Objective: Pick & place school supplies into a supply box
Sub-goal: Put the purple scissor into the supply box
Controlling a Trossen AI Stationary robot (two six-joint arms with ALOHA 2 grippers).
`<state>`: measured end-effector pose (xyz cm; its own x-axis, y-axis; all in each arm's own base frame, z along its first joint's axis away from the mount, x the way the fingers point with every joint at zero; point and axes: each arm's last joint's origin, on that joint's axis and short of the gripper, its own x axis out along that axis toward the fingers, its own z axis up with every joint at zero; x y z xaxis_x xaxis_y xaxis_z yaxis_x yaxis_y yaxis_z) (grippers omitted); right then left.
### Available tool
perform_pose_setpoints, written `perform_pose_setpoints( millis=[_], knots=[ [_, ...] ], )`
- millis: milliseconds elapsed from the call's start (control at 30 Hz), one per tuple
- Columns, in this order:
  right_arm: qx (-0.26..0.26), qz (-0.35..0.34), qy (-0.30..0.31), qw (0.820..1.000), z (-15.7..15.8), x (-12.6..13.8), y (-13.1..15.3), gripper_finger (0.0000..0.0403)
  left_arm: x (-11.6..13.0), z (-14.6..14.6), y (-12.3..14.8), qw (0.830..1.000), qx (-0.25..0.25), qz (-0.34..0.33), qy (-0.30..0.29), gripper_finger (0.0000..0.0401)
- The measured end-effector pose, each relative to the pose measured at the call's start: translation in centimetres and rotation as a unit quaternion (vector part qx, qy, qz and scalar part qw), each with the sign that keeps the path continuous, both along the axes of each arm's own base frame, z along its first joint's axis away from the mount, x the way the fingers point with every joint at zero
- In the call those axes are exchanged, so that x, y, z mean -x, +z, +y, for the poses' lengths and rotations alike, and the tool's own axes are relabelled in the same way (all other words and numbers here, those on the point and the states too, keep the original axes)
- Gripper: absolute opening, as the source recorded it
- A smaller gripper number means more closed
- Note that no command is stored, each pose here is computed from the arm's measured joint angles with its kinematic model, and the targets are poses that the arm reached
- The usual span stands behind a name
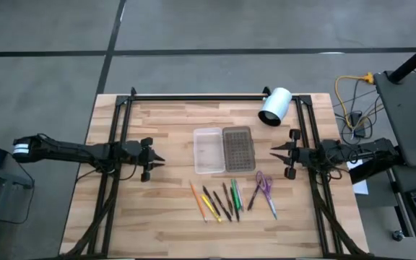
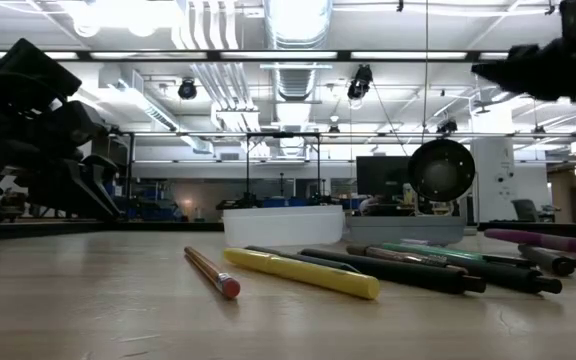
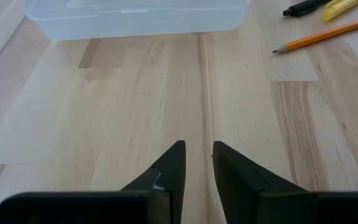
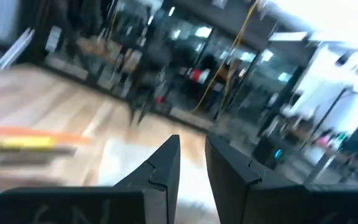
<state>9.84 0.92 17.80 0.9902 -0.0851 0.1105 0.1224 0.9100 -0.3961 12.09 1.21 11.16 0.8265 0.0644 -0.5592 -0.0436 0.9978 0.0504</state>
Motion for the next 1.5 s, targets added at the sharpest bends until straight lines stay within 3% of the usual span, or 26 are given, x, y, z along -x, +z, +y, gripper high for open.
perform_pose_setpoints(
  millis=[233,567,967,1133,1367,1500],
  knots=[
    [-0.134,-0.053,0.025,0.989,0.0,0.1,0.8,0.0068,0.0,0.0,0.0,1.000,0.000,0.000,0.000,0.0066],
    [-0.116,-0.182,0.030,0.976,-0.1,1.0,3.2,0.0068,0.0,0.0,0.0,1.000,0.000,0.000,0.000,0.0066],
    [-0.113,-0.218,0.031,0.969,-0.2,1.3,3.9,0.0068,0.0,0.0,0.0,1.000,0.000,0.000,0.000,0.0066],
    [-0.137,-0.255,0.041,0.956,-0.3,1.7,4.5,0.0068,0.0,0.0,0.0,1.000,0.000,0.000,0.000,0.0067],
    [-0.219,-0.263,0.076,0.936,-0.3,1.7,4.6,0.0068,0.0,0.0,0.0,1.000,0.000,0.000,0.000,0.0066],
    [-0.230,-0.263,0.084,0.933,-0.2,1.7,4.6,0.0068,0.0,0.0,0.0,1.000,0.000,0.000,0.000,0.0066]
  ],
)
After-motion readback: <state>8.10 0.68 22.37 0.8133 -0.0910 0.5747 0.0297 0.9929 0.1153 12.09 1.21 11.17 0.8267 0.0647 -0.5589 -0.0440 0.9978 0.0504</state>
